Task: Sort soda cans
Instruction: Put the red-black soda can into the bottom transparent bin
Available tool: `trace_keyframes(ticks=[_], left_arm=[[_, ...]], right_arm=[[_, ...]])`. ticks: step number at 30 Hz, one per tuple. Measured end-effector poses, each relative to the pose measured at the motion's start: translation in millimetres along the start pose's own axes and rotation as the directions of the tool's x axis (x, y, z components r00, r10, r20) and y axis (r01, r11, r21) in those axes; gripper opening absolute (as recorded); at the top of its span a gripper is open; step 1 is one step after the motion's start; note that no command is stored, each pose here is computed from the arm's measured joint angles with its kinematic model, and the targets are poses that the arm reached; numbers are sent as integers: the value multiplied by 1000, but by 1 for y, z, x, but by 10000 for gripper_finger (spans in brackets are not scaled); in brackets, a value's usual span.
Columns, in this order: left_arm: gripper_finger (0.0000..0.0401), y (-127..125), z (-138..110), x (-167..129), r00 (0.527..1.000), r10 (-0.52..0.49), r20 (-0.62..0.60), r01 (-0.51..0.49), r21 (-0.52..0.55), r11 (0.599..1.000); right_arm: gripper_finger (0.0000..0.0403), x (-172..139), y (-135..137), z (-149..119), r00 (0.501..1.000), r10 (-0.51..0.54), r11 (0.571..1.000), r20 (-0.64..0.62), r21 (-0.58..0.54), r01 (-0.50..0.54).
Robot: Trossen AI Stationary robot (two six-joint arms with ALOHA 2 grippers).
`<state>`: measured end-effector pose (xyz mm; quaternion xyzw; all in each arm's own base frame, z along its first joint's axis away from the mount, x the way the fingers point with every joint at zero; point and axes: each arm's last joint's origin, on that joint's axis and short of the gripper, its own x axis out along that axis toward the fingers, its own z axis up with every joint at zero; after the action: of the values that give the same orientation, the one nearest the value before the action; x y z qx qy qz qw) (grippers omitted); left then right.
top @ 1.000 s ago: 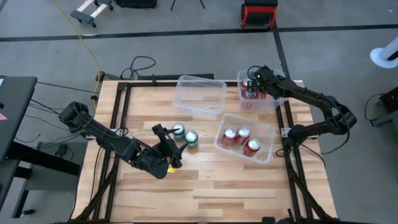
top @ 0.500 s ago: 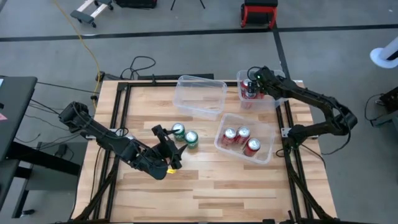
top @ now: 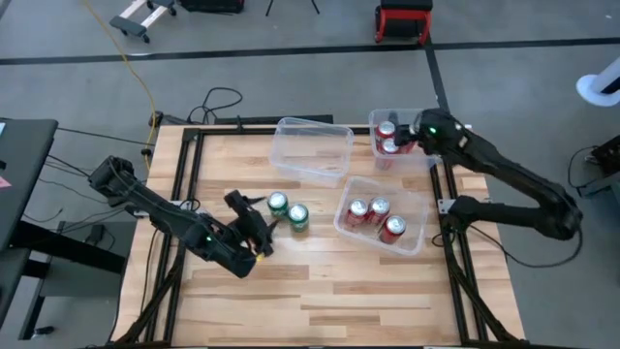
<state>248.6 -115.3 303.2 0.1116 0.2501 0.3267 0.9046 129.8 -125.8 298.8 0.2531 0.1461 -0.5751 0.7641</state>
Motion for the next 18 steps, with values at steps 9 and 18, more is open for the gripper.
trace_keyframes(ticks=[9, 18], left_arm=[[322, 11, -27, 0, 988, -48, -146, 38, -69, 997], [322, 3, -56, -1, 951, -138, -278, 101, -145, 984]], right_arm=[[388, -61, 13, -9, 927, 373, 922, 27, -125, -367], [388, -99, 26, -19, 768, 641, 754, 10, -198, -626]])
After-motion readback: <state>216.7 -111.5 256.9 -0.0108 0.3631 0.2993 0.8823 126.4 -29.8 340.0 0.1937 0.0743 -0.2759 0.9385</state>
